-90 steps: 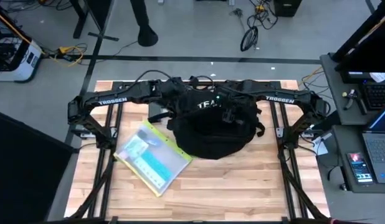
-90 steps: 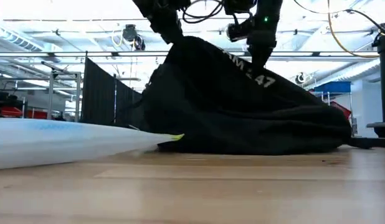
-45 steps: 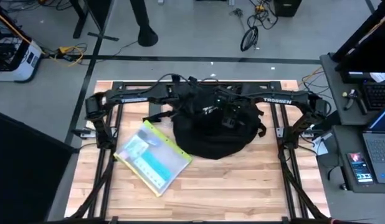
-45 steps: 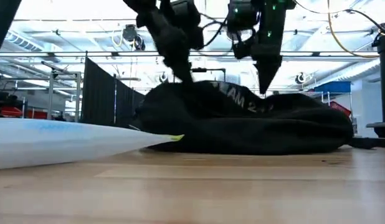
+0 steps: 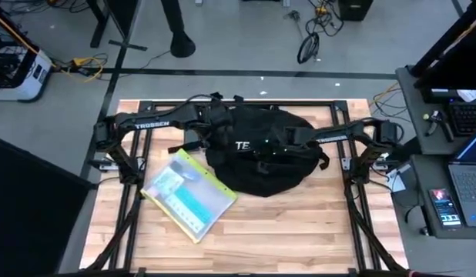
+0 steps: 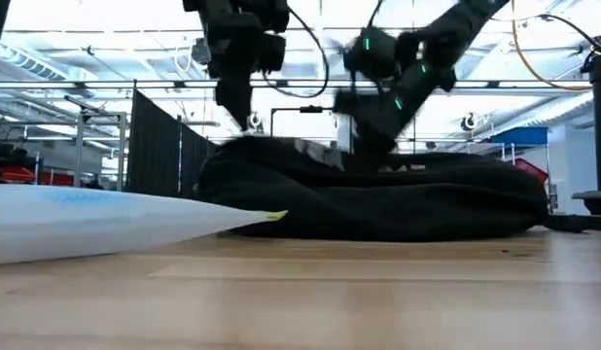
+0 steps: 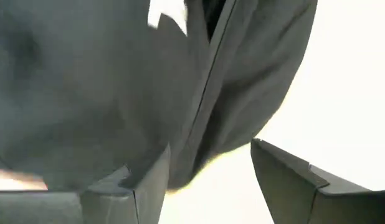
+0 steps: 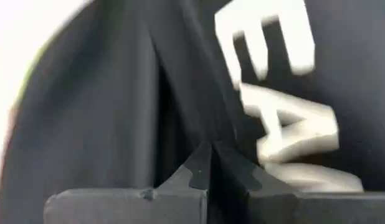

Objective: Unpack backpack
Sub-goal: Open the green zip bag

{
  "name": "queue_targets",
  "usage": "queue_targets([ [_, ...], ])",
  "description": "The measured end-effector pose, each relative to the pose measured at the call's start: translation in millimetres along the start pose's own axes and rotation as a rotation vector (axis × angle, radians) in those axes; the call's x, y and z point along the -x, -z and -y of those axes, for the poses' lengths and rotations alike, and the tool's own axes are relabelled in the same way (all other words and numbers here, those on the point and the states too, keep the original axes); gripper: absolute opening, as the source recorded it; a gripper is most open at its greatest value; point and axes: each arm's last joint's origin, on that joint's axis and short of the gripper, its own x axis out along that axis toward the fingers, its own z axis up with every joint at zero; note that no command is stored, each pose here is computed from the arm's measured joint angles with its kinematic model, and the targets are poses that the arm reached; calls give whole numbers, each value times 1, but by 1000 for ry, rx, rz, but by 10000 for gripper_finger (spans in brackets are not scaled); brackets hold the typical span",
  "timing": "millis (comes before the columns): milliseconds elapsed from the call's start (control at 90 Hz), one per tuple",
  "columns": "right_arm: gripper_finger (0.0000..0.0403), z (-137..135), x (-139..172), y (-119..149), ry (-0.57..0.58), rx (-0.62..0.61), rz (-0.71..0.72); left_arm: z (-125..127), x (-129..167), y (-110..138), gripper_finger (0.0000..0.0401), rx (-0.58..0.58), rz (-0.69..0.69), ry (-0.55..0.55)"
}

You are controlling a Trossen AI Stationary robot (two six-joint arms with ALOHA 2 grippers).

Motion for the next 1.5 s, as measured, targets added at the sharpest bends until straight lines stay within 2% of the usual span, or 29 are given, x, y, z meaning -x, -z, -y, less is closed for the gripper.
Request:
queue_targets([
  [89,0,8,-8,29,5,-13,-180,4,-6,10,208,58,-91,-9],
  [278,0,19,7,76,55,-122,-395,19,-25,33,208,110,-224,-56],
  [378,0,16,28,86,82,-190,-461,27,-39,47,208,116,-294,-68],
  [456,0,13,48,86,83,-223,-457,33,-45,55,208,104,-322,-73],
  [600,0,10,92,61,89,-284,-192,40,-52,61,208,71,-342,-74],
  [689,0,9,110,49,54,-359,-12,46,-51,63,208,29,-333,-74],
  [778,1,6,125,34,-55,-429,177,55,-44,66,208,-14,-297,-95],
  [844,10,1,127,24,-164,-449,263,62,-32,70,208,-51,-250,-122],
  [978,55,-21,116,4,-324,-435,366,74,-7,88,208,-51,-130,-118],
  [1100,109,-48,88,-9,-419,-384,408,75,10,117,208,11,-43,-80],
  [1256,157,-78,48,-23,-518,-284,554,69,5,159,208,135,-19,-53],
  [1356,168,-91,21,-31,-503,-236,588,65,-8,188,208,195,-51,-60],
  [1500,164,-110,-19,-48,-399,-90,498,59,-29,212,208,238,-75,-116],
])
